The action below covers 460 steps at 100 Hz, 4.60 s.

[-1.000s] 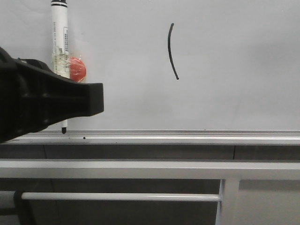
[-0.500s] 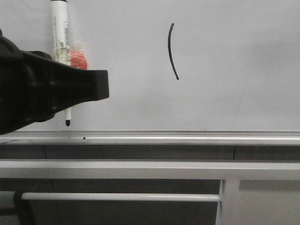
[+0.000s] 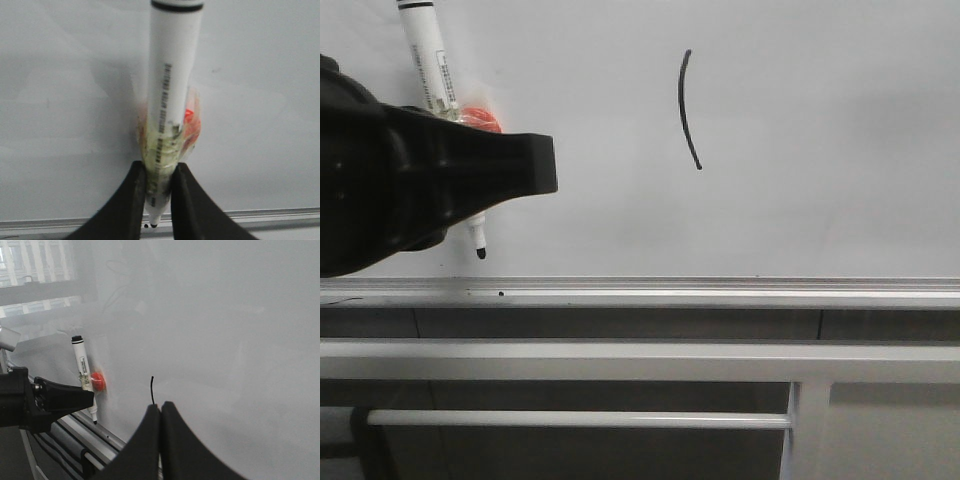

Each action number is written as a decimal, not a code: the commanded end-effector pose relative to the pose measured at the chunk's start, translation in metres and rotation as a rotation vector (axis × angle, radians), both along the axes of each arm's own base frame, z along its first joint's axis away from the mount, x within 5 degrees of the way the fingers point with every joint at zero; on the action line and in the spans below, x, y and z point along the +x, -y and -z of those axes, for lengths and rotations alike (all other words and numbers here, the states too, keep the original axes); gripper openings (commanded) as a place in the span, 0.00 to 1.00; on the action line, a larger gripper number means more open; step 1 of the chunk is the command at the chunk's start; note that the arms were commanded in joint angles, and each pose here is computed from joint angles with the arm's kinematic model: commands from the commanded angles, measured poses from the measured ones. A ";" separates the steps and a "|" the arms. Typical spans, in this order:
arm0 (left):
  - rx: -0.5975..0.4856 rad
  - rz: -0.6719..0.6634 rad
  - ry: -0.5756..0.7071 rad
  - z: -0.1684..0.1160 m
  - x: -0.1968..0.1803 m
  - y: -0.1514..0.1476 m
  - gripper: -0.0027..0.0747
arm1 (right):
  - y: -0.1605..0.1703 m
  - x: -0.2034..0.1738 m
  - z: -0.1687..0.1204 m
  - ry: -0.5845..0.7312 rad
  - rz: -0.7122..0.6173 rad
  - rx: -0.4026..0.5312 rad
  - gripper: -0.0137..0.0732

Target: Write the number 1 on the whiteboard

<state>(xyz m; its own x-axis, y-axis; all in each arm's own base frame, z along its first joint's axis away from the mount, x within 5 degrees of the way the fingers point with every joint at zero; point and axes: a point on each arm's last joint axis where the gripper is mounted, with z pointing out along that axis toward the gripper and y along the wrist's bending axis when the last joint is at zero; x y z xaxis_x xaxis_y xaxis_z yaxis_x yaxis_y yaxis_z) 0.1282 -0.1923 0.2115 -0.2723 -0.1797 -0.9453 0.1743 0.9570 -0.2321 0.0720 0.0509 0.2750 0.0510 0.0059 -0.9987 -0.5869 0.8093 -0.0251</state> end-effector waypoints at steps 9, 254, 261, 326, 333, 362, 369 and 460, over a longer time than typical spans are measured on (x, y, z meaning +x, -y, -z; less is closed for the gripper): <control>-0.057 -0.031 0.128 -0.022 0.004 0.000 0.02 | 0.001 0.000 -0.010 0.045 0.012 -0.002 0.08; 0.173 0.353 0.140 -0.064 -0.078 -0.037 0.01 | 0.000 0.000 -0.010 0.037 0.002 0.001 0.08; 0.186 0.340 0.151 -0.064 -0.078 -0.038 0.01 | 0.000 0.000 -0.010 0.037 0.002 0.001 0.08; 0.086 0.385 0.243 -0.105 -0.026 -0.109 0.01 | 0.000 0.000 -0.010 0.038 0.006 0.001 0.08; 0.063 0.364 0.297 -0.111 -0.033 -0.126 0.01 | 0.000 0.000 -0.010 0.038 0.006 0.001 0.08; 0.095 0.104 0.414 -0.089 -0.063 -0.167 0.01 | 0.000 0.000 -0.010 0.038 0.006 0.001 0.08; 0.104 0.072 0.424 -0.079 -0.069 -0.169 0.01 | 0.000 0.000 -0.010 0.038 0.006 0.001 0.08; -0.048 -0.209 0.308 -0.032 -0.067 -0.189 0.01 | 0.000 0.000 -0.010 0.038 0.006 0.001 0.08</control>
